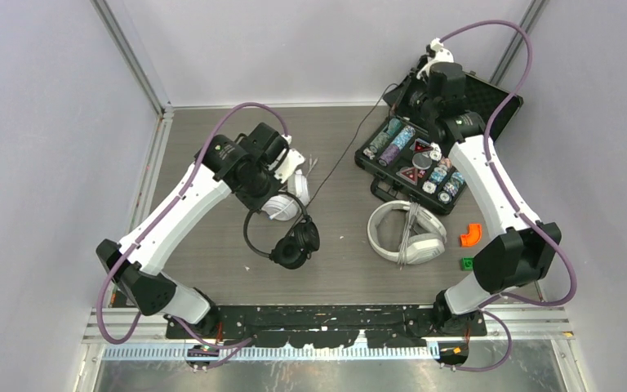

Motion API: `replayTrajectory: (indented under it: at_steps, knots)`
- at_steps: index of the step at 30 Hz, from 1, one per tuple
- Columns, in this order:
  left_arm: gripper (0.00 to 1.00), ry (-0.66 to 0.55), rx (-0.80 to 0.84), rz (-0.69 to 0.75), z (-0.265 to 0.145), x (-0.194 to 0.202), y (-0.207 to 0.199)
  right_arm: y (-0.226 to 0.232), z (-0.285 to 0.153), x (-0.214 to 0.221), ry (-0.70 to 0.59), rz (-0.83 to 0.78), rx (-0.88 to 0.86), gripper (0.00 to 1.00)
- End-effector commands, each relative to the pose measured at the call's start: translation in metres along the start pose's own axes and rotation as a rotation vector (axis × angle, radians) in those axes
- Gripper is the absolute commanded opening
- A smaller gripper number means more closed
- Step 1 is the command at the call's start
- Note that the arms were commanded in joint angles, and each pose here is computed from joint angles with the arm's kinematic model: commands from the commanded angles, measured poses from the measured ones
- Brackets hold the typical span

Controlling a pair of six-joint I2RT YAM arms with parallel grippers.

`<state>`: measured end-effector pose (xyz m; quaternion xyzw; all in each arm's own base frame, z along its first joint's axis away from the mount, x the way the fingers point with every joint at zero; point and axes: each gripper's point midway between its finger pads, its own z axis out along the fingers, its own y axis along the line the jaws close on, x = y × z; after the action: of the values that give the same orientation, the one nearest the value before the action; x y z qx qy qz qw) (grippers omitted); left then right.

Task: Wrap the headphones
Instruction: Wrap the headphones cable around the headphones.

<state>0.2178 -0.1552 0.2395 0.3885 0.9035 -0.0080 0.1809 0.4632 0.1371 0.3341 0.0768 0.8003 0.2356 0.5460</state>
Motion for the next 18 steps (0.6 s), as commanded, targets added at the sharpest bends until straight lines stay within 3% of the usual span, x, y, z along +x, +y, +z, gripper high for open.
replayTrajectory:
  at_steps: [1, 18]
  knots:
    - [0.0, -0.025, -0.041, -0.03, 0.006, -0.008, 0.006, 0.037, -0.015, -0.019, 0.014, 0.0, -0.116, 0.0]
    - [0.0, 0.067, -0.096, -0.24, 0.046, -0.02, 0.034, 0.134, -0.071, -0.039, 0.016, -0.038, -0.352, 0.0]
